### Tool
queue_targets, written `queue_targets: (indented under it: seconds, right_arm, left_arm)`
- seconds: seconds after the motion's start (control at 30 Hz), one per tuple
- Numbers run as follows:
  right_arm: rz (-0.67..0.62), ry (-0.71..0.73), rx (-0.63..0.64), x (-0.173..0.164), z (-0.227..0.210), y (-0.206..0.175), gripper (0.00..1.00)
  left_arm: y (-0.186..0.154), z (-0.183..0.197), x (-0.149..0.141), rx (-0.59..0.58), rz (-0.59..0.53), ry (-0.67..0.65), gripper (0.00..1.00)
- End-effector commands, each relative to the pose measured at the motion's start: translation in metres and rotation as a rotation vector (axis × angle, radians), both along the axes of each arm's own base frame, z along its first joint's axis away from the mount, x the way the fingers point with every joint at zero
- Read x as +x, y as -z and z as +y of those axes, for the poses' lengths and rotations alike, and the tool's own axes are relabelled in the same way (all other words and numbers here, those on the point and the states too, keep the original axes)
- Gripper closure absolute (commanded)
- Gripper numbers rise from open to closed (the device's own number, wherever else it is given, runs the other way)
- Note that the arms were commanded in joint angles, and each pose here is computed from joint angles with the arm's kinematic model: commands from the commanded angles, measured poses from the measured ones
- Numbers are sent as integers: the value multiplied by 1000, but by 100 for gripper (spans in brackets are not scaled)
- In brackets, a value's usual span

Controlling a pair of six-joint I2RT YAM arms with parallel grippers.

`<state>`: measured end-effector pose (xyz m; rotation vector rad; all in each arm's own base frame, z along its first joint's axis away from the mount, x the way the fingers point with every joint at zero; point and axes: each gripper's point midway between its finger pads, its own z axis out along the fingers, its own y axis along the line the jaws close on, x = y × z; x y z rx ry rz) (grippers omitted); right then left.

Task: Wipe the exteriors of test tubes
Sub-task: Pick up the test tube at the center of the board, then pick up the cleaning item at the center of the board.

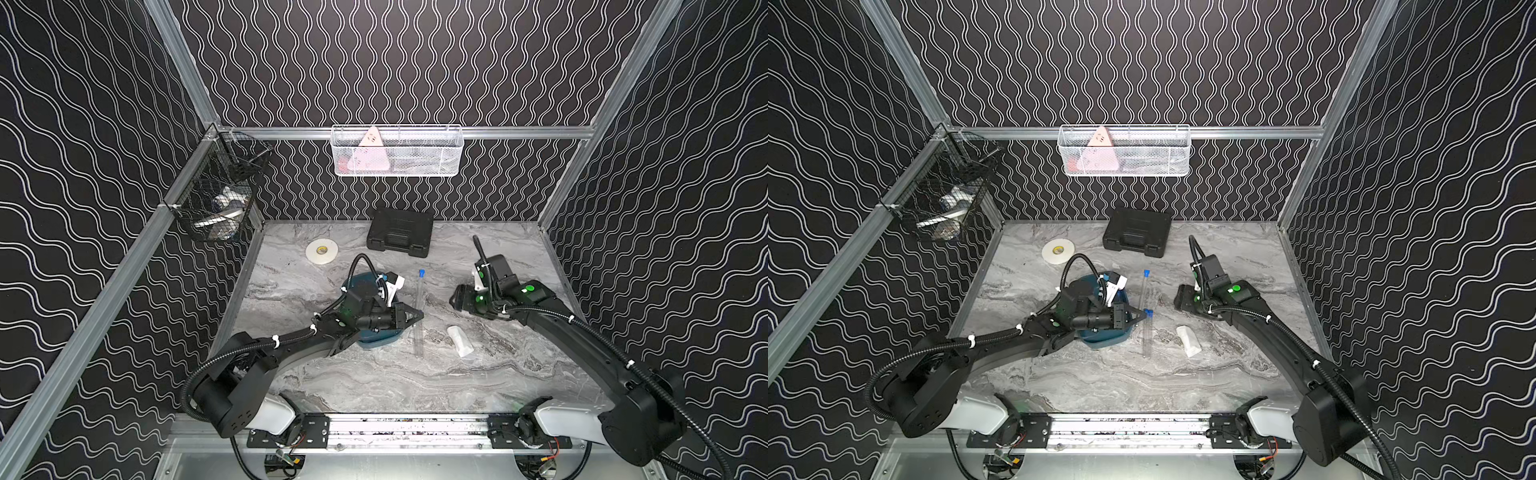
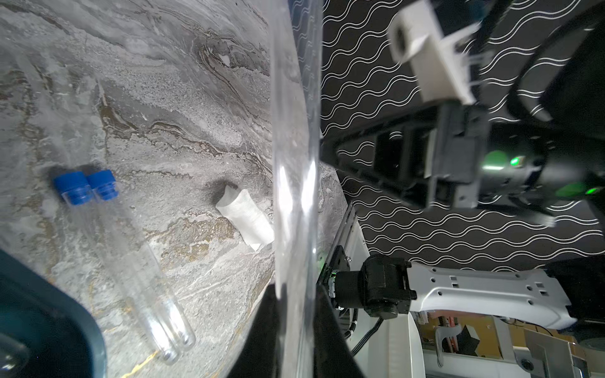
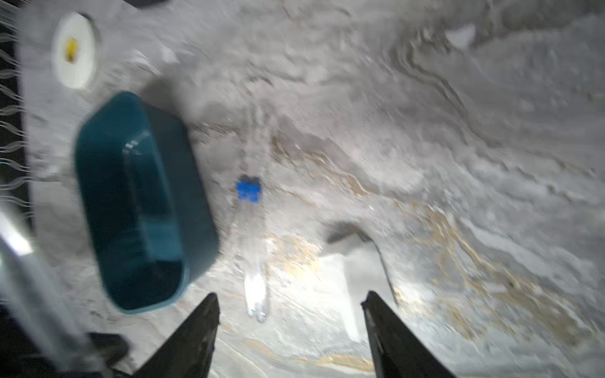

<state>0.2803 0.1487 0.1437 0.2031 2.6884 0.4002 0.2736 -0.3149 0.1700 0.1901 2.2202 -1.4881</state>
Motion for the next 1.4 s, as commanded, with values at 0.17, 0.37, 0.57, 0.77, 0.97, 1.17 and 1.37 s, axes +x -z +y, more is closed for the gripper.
queue_targets:
  seconds: [0.17,0.37,0.57,0.77,0.97,1.17,1.37]
  right_arm:
    - [176,-60,-143,-38,-5,60,30]
    - [210,-85,-203,-32,-4,85,36]
    - [223,-118,-189,-27,5,95,58]
    - [236,-117,-174,-29,7,106,72]
    - [237,-121,-167,-28,8,109,82]
    - [207,-98,-90,-21,11,94,88]
    - [122,-59,28,-8,14,53,90]
  left_arm:
    - [-7,0,0,-5,-39,7,88]
    - [-9,1,-1,-11,-36,3,87]
    - [-8,3,-3,-7,-31,0,87]
    - [-7,3,-3,-6,-25,-1,87]
    - [-7,3,-2,-6,-26,-3,87]
    - [-5,4,-3,-4,-27,-7,87]
    - [-4,4,-2,-4,-27,-9,87]
